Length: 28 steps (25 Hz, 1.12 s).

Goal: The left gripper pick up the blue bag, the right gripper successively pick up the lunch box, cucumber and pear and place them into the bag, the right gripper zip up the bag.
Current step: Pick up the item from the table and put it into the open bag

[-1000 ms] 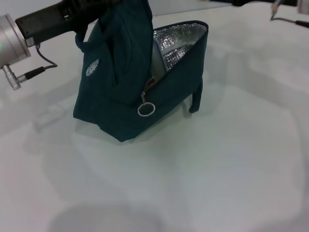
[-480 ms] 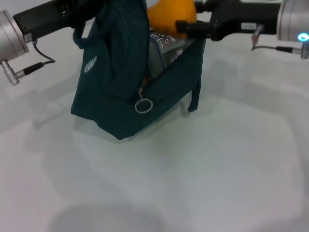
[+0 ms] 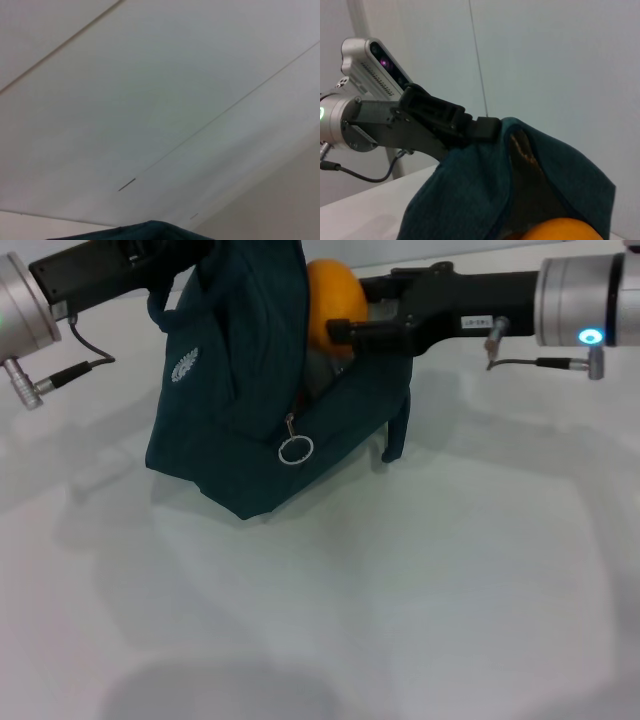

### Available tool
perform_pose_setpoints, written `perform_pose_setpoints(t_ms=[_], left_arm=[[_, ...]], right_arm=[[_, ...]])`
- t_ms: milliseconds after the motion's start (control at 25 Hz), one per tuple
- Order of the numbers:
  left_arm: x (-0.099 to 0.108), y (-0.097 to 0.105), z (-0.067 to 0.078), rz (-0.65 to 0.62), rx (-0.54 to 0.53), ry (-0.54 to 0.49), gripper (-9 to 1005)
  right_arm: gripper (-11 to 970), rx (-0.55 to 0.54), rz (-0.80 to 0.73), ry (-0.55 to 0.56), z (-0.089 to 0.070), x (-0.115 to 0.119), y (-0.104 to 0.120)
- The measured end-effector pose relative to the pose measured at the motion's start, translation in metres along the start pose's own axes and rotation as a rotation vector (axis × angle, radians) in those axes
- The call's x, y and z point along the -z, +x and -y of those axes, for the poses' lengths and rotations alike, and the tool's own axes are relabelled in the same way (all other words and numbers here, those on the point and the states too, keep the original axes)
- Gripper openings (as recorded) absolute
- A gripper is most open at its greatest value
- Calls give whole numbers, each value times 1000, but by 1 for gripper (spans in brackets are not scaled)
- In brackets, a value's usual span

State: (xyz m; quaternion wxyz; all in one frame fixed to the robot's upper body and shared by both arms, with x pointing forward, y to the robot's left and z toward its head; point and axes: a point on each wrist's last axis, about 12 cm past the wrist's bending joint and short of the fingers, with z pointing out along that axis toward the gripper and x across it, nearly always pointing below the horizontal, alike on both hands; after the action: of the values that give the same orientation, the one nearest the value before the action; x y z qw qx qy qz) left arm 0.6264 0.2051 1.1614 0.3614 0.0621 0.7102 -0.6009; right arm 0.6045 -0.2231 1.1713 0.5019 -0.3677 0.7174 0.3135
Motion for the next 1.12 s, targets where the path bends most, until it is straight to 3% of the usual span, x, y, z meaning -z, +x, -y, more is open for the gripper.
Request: perform_pose_setpoints(t_ms=[360,520,760,1120], left_arm=[[1,2,0,-4,9,9,51],[2,3,0,-4,11,13,51],[3,3,0,-4,8,13,51],[3,3,0,-4,5,12,51]], right_arm=[[704,8,-49,-84,-6,-32,-6],[709,16,-57,-92,-8,-34,-6],[715,21,-32,-75,-7,-24,-10],[761,-23,22,-49,3,10,-10]])
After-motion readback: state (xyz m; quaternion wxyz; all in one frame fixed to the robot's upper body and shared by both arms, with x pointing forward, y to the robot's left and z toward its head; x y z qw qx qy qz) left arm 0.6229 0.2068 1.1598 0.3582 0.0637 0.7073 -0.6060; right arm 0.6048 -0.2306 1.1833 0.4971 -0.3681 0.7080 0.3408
